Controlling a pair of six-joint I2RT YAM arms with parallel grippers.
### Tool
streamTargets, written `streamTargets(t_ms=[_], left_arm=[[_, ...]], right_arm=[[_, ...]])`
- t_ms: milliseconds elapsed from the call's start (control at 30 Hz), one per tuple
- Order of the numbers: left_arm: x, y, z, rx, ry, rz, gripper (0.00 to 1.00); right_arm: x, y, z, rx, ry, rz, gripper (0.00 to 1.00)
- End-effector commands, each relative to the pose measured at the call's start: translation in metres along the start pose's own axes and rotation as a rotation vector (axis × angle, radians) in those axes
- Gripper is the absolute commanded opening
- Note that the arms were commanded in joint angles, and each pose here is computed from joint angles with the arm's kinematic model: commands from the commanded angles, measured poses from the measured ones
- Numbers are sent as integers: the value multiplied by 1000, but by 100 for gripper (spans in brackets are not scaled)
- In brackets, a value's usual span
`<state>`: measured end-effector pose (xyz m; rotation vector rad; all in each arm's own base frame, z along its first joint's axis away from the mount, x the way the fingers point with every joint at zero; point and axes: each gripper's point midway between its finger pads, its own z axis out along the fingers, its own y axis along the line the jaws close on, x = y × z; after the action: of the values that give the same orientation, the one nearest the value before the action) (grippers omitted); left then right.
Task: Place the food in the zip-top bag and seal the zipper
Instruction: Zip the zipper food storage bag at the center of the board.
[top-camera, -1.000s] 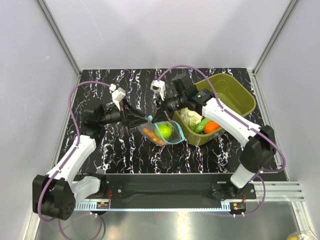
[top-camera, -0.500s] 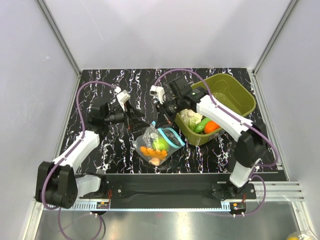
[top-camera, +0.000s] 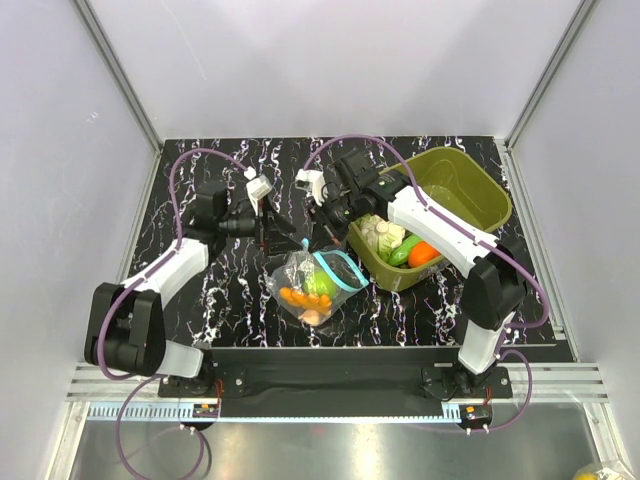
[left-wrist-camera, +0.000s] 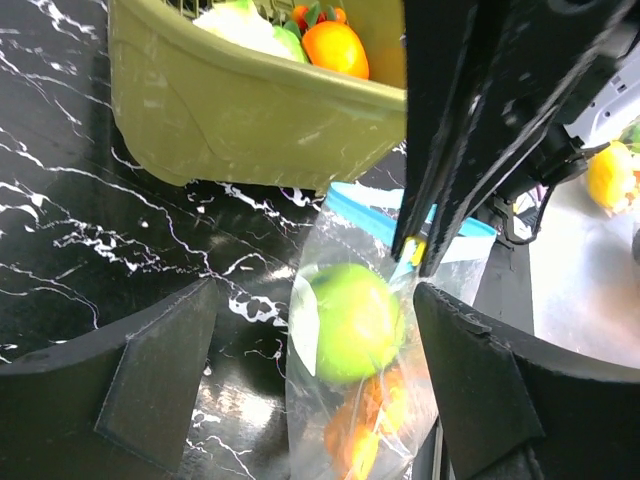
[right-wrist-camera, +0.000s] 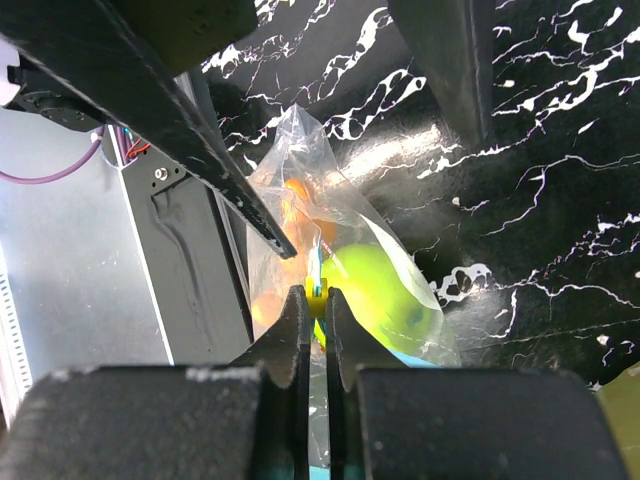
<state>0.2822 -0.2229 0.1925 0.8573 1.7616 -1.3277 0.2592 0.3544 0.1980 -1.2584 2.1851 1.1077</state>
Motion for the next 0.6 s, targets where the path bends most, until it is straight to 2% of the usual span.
streamTargets(t_ms=[0,133,200,233,267,300,333,500,567], left_arm=[[-10,-6,3,63,-7,73,83],[-5,-17,11,111,10,72,80],[-4,-21,14,134,18,76,68],[-3,-22,16,144,23,74,55],[-1,-25,18,165,31,66,24],[-4,-26,20,170,30,69,4],[-4,-26,20,169,31,64,0],[-16,-33,22,181,-12,72,0],[-19,-28,21,136,-25,72,0]], right_arm=[[-15,5,-2,-9,-29,-55,0],[-17,5,-2,-12,-36,-54,0],[-17,7,-1,-16,-38,-53,0],[-17,6,-2,-16,-39,-51,0],[-16,5,-1,-12,-38,-48,0],[-17,5,-1,-8,-41,-48,0],[-16,4,-1,-6,-38,-44,0],[-14,4,1,-7,-38,-21,0],[-15,5,1,-6,-47,-8,0]])
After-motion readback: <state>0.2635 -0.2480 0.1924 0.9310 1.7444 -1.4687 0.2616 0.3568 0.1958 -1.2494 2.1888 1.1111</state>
